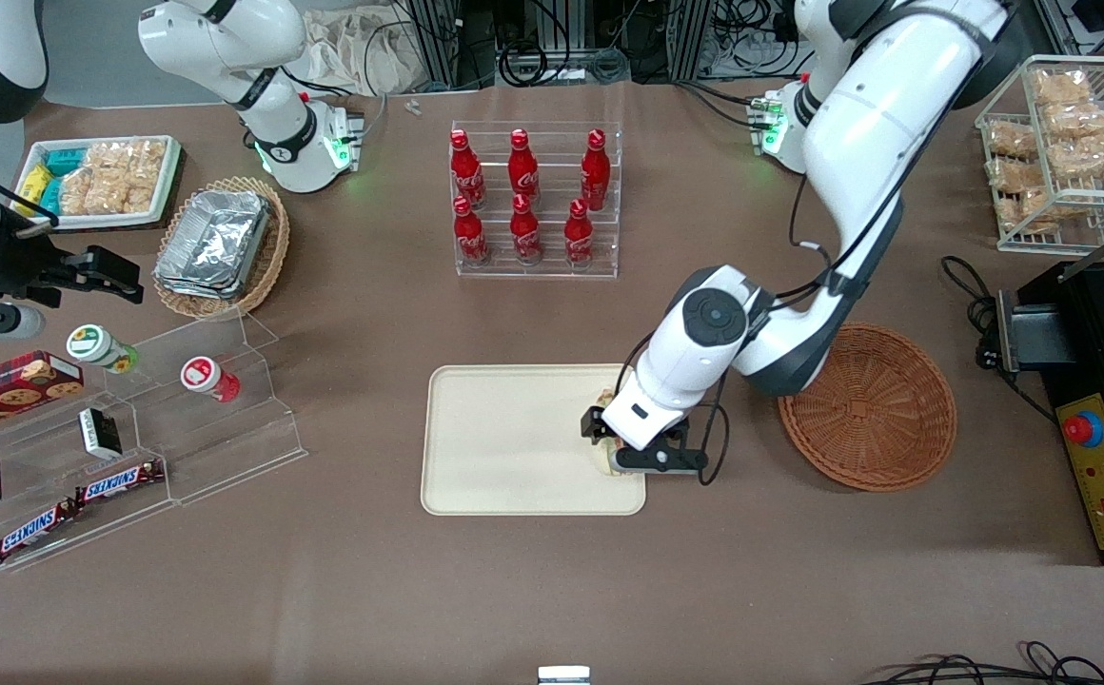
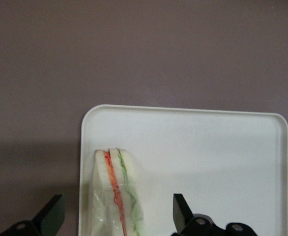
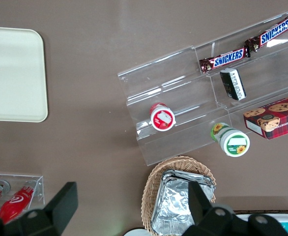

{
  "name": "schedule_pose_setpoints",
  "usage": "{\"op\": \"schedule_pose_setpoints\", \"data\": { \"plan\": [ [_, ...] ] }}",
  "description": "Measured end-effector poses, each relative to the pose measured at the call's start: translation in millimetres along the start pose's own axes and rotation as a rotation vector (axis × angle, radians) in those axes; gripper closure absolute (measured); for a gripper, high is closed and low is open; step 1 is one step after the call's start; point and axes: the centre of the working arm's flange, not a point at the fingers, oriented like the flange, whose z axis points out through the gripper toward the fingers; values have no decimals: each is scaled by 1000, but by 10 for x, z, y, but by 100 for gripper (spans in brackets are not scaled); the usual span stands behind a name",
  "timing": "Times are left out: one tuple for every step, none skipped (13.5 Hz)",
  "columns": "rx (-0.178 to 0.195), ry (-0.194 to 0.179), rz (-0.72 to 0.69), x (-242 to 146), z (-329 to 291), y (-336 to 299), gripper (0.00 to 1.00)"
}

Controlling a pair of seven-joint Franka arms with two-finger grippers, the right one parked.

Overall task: Place sandwich from basket to tray
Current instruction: 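Open the left gripper and raise it away from the sandwich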

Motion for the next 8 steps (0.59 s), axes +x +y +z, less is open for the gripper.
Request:
{"op": "schedule_pose_setpoints", "data": {
  "plan": [
    [42,-1,-16,85,-286,-60,0],
    [83,-5,-39,174,-591,-166,0],
    [118,-11,-67,250,-910,-280,0],
    [156,-22,-94,297,-1232,-387,0],
    [198,-37,-116,314,-1522,-483,0],
    [236,-53,-135,319,-1768,-580,0],
    [258,-73,-146,321,-1981,-677,0],
    [258,-98,-140,317,-2164,-761,0]
  ]
}}
